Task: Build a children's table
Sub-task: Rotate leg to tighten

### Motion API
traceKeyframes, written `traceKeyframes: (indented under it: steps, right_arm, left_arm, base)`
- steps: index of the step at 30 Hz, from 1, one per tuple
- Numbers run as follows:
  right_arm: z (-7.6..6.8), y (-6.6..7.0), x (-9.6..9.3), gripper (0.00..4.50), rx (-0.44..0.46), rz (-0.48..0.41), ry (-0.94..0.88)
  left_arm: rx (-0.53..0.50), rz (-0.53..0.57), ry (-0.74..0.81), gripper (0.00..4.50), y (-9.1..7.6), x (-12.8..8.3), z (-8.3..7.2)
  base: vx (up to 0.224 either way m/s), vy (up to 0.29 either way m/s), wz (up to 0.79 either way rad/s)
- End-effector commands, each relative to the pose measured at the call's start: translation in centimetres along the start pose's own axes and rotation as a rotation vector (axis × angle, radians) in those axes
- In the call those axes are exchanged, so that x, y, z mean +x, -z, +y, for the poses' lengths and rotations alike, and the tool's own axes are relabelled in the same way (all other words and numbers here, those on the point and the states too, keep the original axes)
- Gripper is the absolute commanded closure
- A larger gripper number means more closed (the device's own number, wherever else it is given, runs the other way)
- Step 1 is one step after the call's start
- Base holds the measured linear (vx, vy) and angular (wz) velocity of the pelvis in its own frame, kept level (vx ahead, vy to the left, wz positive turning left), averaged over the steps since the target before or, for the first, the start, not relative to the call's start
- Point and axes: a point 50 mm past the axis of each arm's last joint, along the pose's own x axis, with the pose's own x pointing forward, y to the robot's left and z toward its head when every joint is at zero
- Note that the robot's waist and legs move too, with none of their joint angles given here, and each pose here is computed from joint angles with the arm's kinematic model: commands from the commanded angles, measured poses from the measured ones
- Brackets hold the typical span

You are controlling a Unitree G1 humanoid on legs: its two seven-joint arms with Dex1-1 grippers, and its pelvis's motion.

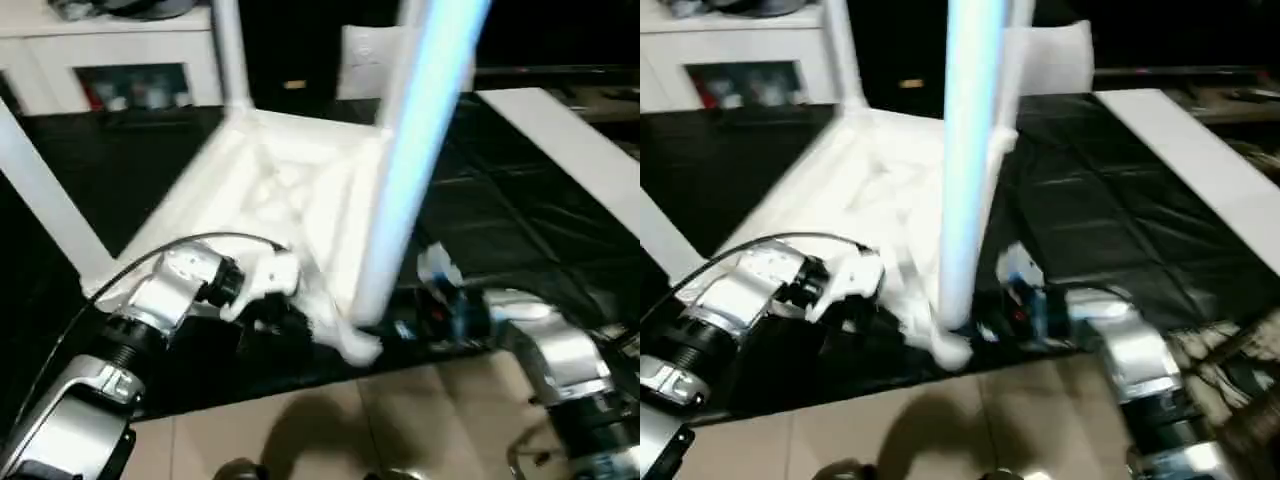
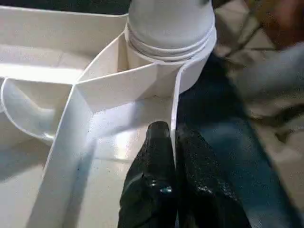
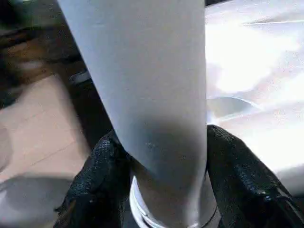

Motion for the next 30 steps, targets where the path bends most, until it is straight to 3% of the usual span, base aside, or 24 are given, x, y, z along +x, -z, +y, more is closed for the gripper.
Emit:
traceKeyframes:
  steps: [1,8,13,16,24,30]
  right_arm:
    - [0.4,-0.1,3.0,2.50,0.063,-0.021,0.106]
    - [0.1,-0.5,7.0,2.50,0.182,-0.008,0.389]
    - [0.4,-0.5,7.8,2.50,0.143,0.024,0.422]
    - [0.7,-0.7,8.0,1.83,0.145,-0.001,0.420]
    - [0.3,-1.1,6.7,1.23,0.112,-0.040,0.433]
    - [-0.2,-0.9,3.3,0.68,0.013,-0.015,0.333]
  left_arm:
    - [-0.015,-0.093,-0.061,4.50,-2.1,2.5,-0.1]
    - [-0.212,-0.154,-0.339,4.50,-4.0,4.9,0.9]
    - [-0.243,-0.180,-0.411,4.50,-5.3,5.5,1.1]
    - [-0.232,-0.170,-0.415,4.50,-5.5,5.6,1.1]
    - [-0.201,-0.132,-0.410,4.50,-4.8,4.8,1.0]
    - [-0.096,-0.114,-0.284,4.50,-3.4,3.5,0.5]
  base:
    - [0.000,0.000,0.00]
    - [0.000,0.000,0.00]
    - [0.000,0.000,0.00]
    - [0.000,0.000,0.00]
    - [0.000,0.000,0.00]
    - [0.000,0.000,0.00]
